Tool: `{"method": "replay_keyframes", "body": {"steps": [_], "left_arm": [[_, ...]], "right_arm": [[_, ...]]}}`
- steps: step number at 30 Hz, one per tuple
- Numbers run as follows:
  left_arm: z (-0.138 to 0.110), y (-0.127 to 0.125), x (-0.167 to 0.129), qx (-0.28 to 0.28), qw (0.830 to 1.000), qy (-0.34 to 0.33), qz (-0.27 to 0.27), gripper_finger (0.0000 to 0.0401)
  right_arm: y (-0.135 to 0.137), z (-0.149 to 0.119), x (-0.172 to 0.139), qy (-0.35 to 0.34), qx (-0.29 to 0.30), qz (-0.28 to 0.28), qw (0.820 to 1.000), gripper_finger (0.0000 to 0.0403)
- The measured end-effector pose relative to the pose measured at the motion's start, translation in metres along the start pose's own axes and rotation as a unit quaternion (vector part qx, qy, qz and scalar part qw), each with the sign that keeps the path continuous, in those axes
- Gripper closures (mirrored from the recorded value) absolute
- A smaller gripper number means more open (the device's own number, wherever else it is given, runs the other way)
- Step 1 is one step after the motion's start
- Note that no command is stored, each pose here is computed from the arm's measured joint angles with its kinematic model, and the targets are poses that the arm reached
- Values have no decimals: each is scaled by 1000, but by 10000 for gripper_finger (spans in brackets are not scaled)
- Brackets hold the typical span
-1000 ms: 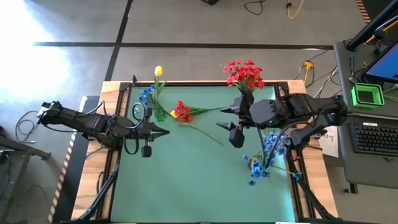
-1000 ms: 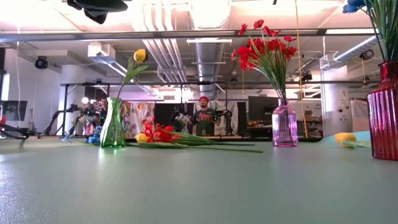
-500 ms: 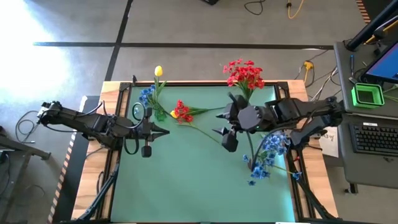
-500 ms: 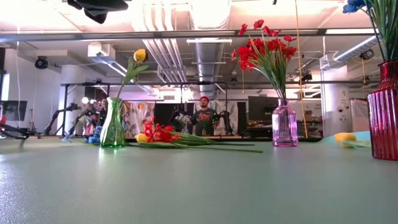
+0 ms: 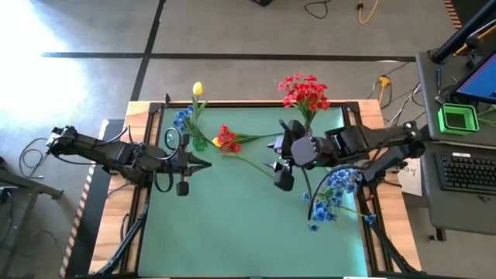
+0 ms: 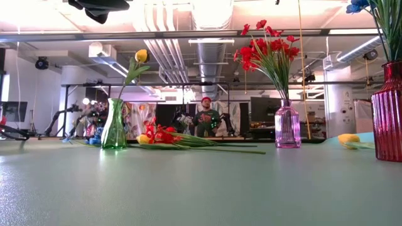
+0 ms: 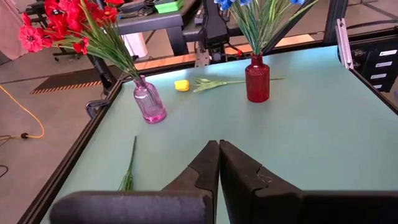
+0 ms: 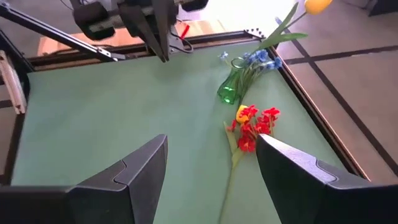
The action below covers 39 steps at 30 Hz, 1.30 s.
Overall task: Sort flowers into vase by color
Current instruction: Put the left yellow tulip into the green vase
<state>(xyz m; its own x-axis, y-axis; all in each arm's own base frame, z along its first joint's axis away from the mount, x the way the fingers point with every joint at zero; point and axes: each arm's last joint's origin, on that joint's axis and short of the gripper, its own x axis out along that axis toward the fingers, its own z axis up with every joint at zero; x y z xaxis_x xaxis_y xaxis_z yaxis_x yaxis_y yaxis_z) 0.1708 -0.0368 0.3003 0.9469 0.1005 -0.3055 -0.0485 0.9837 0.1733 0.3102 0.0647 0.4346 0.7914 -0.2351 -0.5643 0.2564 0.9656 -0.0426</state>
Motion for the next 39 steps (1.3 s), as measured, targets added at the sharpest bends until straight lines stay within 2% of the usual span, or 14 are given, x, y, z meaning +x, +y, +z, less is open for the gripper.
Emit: {"method": "replay_keyframes", "body": {"steps": [12,16,26,28,35,39], "left_arm": [[0,0,0,-1,1000,0,0,401],[0,0,0,-3,1000,0,0,401],[-1,-1,2,-2,1000,4,0,401],[-1,-1,3,0,1000,7,0,401],[-2,-3,8,2,1000,12,0,401],[-2,-3,9,2,1000,13,-1,401]], "right_arm": [[-12,-21,25,41,2,-43,998,165],[-19,-26,25,46,-4,-51,998,165],[-38,-52,13,-11,5,-48,999,165],[-44,-59,14,-18,11,-34,999,166],[-68,-75,35,-82,48,74,993,181],[-79,-86,56,-86,58,81,991,191]]}}
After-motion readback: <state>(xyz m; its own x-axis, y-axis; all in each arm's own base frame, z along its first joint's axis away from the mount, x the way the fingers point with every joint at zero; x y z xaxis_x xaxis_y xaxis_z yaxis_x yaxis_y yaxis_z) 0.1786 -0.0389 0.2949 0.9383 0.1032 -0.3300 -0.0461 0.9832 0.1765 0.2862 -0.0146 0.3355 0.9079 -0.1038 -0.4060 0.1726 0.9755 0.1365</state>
